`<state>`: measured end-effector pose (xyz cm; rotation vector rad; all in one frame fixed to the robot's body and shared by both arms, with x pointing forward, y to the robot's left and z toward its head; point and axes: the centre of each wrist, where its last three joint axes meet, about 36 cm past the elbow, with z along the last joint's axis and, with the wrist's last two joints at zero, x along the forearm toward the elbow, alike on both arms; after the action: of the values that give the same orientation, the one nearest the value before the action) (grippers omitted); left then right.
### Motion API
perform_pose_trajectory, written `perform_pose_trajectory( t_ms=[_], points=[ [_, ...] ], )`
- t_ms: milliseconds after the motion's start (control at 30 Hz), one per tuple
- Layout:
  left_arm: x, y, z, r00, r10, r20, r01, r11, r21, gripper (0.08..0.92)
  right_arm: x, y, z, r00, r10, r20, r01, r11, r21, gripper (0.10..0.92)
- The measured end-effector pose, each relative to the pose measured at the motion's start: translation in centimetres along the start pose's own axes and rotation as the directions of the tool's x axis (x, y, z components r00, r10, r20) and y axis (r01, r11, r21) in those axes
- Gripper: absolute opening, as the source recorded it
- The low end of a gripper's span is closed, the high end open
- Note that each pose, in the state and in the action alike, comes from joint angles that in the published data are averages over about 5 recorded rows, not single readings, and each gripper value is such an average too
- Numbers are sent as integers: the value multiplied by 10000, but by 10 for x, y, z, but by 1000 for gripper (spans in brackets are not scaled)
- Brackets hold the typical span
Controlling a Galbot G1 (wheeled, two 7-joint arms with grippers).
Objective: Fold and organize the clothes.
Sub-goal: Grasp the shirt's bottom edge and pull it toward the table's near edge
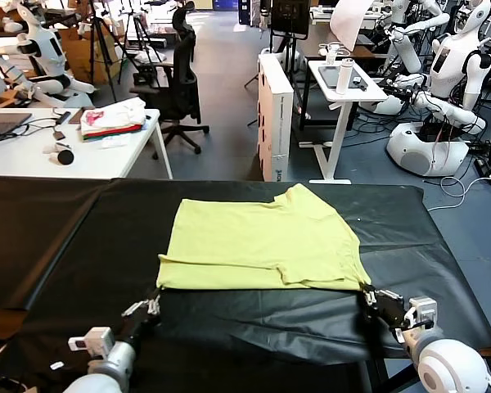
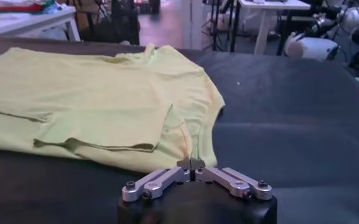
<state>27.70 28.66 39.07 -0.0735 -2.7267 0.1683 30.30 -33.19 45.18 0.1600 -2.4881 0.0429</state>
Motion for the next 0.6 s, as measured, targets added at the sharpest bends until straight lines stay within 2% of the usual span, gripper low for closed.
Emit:
perform_pose_trajectory(
  t_ms=[400,500,600],
  points=[
    [40,12,3,9982,-179,-564,137,9972,-739,147,25,13,1,9992,-344,-223,338,9991,-242,142],
    [47,12,4,9974,-199,-692,145,9968,-782,147,31,15,0,9990,-431,-154,427,9988,-223,222],
    [53,10,4,9967,-228,-780,162,9963,-844,169,37,18,-3,9988,-482,-69,480,9987,-157,391]
  ],
)
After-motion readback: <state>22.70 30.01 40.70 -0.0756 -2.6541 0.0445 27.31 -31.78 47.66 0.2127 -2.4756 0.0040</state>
